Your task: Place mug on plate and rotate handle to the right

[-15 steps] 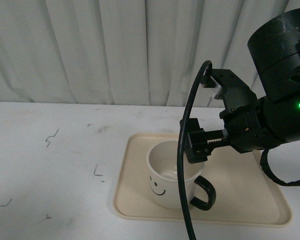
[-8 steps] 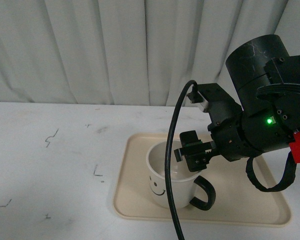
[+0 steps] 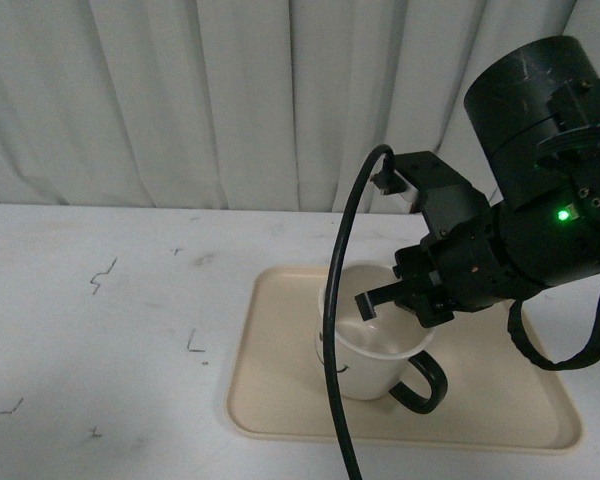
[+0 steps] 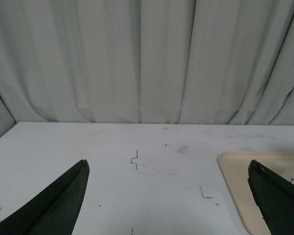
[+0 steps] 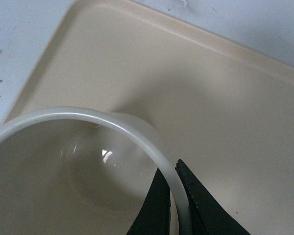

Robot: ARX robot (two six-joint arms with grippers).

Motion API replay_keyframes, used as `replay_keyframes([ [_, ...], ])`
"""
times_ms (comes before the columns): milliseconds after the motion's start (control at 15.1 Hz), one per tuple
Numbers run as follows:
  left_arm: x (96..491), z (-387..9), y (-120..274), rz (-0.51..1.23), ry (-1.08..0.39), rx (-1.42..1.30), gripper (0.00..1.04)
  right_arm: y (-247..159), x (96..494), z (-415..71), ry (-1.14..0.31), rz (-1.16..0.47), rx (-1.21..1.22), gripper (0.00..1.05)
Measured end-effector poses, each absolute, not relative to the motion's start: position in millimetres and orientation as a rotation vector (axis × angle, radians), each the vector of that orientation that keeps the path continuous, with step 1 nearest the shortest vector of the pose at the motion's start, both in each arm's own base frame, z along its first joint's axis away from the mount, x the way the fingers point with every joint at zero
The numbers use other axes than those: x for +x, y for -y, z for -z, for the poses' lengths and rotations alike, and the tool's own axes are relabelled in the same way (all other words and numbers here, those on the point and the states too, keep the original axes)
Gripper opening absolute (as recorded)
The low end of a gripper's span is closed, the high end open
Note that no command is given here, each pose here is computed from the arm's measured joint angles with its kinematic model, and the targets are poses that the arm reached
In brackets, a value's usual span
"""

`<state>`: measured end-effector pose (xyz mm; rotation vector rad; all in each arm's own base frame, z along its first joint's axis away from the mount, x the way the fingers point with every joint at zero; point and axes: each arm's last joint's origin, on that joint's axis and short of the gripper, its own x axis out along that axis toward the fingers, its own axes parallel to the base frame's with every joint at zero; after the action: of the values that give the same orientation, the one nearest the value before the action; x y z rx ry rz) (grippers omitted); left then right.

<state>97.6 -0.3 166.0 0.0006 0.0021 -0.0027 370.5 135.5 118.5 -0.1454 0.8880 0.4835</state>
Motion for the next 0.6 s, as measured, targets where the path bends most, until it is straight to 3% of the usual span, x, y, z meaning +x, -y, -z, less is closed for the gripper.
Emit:
replay_keyframes([
  [199,98,-166,0,0.003,-0.002,0.001,0.98,-82,363,-145,-0.876,-0.717,-0.487,0.04],
  [596,98,-166,0,0.003,-0.002,0.001,0.98,-76,384,-136,-0.843,-0.819,-0.631,0.04],
])
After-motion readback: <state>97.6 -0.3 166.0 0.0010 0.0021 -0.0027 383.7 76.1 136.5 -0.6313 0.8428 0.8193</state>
